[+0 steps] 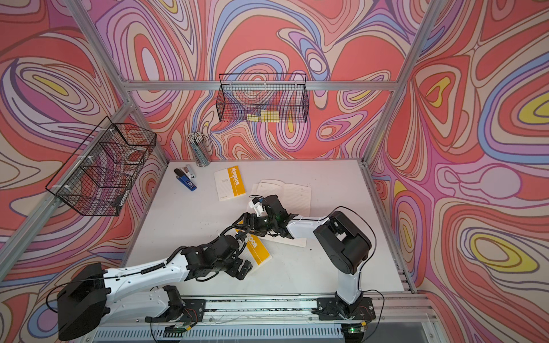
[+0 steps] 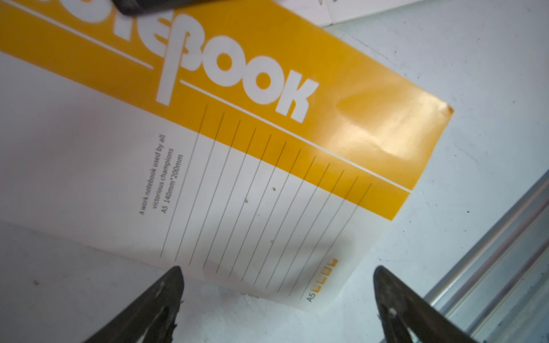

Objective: Close the notebook
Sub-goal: Close the notebook at the center of the board.

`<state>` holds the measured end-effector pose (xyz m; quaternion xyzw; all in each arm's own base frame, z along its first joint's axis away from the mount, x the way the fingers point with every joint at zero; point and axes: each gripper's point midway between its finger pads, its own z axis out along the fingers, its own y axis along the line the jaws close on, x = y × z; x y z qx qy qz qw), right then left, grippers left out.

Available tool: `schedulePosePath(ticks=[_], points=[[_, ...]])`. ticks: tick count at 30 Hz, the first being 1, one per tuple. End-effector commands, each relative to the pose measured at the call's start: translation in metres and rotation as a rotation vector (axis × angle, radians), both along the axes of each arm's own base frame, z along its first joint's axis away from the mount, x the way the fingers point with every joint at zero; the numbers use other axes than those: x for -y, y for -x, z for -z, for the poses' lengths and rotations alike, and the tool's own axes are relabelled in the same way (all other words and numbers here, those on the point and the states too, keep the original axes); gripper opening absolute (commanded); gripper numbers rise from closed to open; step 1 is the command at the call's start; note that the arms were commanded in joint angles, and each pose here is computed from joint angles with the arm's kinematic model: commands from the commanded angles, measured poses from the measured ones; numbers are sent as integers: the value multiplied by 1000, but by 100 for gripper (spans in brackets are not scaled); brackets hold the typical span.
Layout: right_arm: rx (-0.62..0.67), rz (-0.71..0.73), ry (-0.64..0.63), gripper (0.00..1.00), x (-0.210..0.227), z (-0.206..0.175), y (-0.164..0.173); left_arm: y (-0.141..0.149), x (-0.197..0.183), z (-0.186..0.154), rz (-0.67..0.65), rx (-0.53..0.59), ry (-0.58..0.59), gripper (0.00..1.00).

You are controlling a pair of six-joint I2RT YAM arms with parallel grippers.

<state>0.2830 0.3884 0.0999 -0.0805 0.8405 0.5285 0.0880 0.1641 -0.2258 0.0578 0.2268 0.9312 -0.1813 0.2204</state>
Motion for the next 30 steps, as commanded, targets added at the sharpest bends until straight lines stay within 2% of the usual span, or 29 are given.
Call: schedulePosePath(ticks=[1, 8, 11, 14, 19, 30], points=[[-18, -2, 54, 98, 4, 25, 5, 6, -1, -12, -35, -21, 64, 100], [-33, -10, 99, 98, 8, 45, 8, 18, 10, -8, -48, -142, 111, 99], [-44, -4, 119, 98, 13, 52, 11, 11, 8, -8, -121, -171, 152, 84], [-52, 1, 132, 98, 17, 58, 15, 13, -9, 9, -233, -214, 167, 80], [-56, 5, 129, 98, 19, 61, 16, 4, -21, 12, -407, -196, 283, 71], [-69, 0, 128, 98, 20, 66, 20, -6, -49, 17, -600, -150, 358, 72]])
